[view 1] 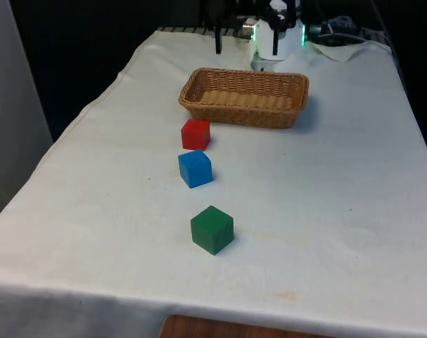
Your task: Pick up the blue cube and place it into the basket.
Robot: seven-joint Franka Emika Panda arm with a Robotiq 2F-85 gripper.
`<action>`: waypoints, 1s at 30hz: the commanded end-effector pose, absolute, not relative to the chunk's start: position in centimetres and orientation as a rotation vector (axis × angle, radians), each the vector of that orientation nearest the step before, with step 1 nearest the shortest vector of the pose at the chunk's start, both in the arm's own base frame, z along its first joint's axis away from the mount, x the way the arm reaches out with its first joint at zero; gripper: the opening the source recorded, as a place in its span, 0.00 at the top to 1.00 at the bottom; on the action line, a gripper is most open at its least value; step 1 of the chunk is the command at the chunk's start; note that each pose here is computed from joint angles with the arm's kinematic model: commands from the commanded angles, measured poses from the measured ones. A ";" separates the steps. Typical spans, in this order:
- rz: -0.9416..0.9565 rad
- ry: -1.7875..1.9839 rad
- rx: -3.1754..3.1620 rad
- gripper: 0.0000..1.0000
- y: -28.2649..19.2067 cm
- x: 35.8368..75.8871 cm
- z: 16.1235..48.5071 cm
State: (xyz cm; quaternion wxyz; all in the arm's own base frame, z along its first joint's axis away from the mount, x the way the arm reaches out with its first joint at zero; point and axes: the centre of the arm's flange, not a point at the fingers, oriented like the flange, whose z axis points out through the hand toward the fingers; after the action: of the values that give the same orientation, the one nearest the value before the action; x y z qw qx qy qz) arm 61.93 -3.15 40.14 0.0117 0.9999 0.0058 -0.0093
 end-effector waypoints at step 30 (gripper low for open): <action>0.117 0.191 3.077 0.00 -5.1 62.6 32.8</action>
State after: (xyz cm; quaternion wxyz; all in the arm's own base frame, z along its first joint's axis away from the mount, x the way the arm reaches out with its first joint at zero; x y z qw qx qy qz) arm 62.60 -5.06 33.02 0.0292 0.9975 0.0564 0.0313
